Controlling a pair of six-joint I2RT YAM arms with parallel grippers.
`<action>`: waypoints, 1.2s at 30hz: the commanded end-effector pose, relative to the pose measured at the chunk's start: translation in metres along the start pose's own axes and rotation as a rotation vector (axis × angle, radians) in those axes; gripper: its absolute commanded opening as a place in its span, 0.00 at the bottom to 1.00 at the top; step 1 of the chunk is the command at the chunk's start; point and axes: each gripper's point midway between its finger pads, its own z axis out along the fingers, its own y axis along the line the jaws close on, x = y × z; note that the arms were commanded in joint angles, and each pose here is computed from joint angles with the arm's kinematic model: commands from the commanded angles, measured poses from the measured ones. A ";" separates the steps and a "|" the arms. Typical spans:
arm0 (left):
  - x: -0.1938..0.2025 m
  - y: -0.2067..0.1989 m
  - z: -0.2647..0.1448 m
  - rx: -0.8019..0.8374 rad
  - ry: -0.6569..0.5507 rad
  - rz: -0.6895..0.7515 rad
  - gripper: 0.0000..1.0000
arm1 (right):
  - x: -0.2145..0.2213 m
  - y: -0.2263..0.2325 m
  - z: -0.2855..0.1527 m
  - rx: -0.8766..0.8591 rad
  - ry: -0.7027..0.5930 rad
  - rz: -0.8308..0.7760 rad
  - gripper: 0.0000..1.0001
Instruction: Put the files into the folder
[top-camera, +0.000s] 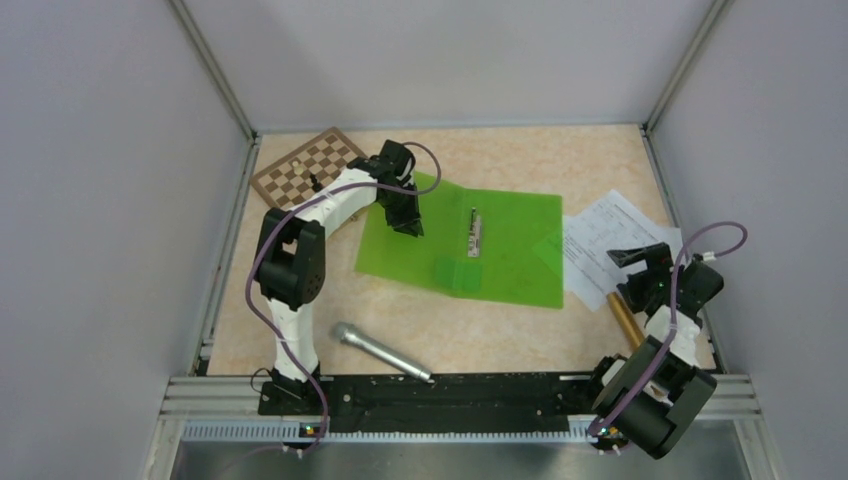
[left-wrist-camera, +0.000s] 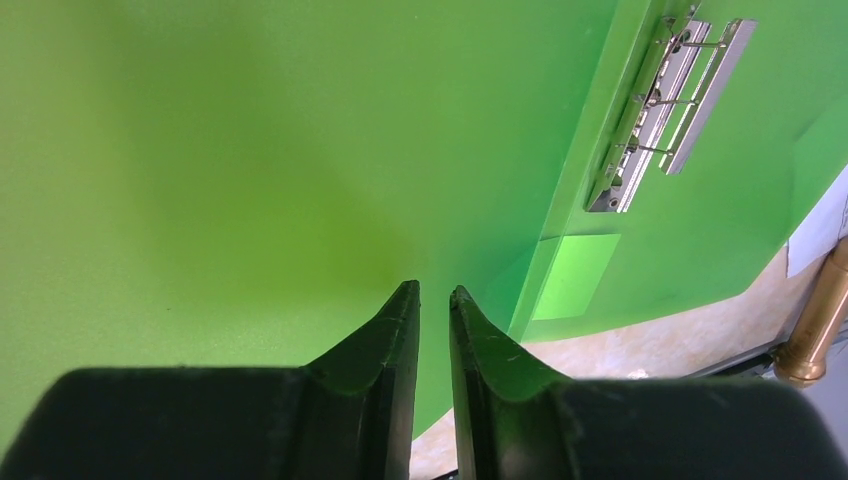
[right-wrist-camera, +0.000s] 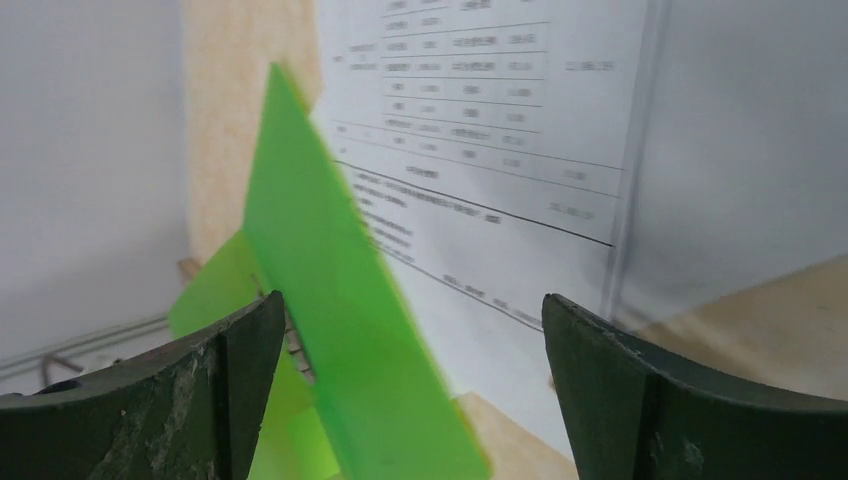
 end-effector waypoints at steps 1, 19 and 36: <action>-0.009 -0.009 -0.009 0.026 -0.037 0.019 0.22 | -0.012 0.067 -0.015 -0.330 -0.034 -0.029 0.96; -0.002 -0.138 -0.027 0.242 -0.058 0.236 0.23 | -0.069 0.007 -0.025 0.177 -0.237 -0.133 0.97; 0.018 -0.247 0.037 0.621 0.059 0.210 0.24 | -0.049 -0.010 0.025 0.078 -0.086 -0.117 0.98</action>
